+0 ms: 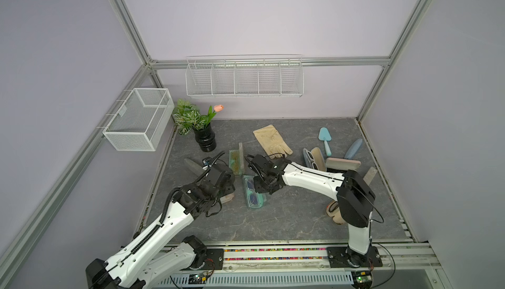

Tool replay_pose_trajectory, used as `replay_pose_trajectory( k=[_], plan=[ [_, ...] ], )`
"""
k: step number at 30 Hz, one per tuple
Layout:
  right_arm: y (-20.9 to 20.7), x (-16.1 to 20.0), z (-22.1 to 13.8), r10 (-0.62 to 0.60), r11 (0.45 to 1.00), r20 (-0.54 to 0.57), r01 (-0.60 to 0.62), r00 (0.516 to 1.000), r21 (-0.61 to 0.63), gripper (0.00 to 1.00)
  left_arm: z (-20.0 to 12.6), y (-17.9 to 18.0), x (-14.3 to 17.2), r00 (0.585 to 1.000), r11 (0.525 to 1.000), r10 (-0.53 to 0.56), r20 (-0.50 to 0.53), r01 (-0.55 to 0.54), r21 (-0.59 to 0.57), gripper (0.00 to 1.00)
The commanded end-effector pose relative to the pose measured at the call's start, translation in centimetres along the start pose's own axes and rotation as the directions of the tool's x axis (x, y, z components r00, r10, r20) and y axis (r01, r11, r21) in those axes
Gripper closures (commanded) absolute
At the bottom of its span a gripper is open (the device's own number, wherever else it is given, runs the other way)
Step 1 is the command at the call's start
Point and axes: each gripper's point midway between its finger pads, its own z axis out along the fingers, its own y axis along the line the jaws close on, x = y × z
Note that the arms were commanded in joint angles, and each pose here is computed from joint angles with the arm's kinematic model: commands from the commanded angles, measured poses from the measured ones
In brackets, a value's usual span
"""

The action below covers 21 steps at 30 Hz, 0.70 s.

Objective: Close the glasses case
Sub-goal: Adjust the glasses case at the center of the board.

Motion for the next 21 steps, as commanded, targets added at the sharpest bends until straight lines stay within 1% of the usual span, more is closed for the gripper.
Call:
replay_pose_trajectory(
  k=[1,6,12,16,19,21],
  plan=[
    [-1.9,-0.2,-1.6,0.016,0.999,0.025,-0.017,1.0,0.032,0.74,0.6,-0.5,0.3,1.0,1.0,-0.01,-0.012,0.01,0.007,0.41],
    [-2.5,-0.3,-2.0,0.021,1.0,0.024,-0.022,0.999,0.006,0.73,1.0,-1.0,0.4,0.999,1.0,-0.006,-0.038,0.007,0.004,0.41],
    [-2.9,-0.4,-2.5,0.011,1.0,0.037,-0.011,0.999,0.006,0.71,0.8,-1.4,0.3,0.999,1.0,-0.005,-0.038,0.006,0.021,0.41],
    [-3.6,-0.8,-3.2,0.015,1.0,0.06,-0.015,0.998,0.003,0.71,1.2,-1.7,1.1,0.997,1.0,0.005,-0.081,-0.003,0.03,0.44],
    [-4.7,-0.9,-3.5,0.018,1.0,0.064,-0.018,0.998,0.006,0.75,2.1,-1.8,2.2,0.992,1.0,0.011,-0.126,-0.007,0.03,0.59],
    [-5.7,-0.8,-3.5,0.016,1.0,0.054,-0.017,0.998,0.015,0.82,2.7,-2.0,3.0,0.988,0.999,0.017,-0.157,-0.011,0.036,0.74]
  ],
)
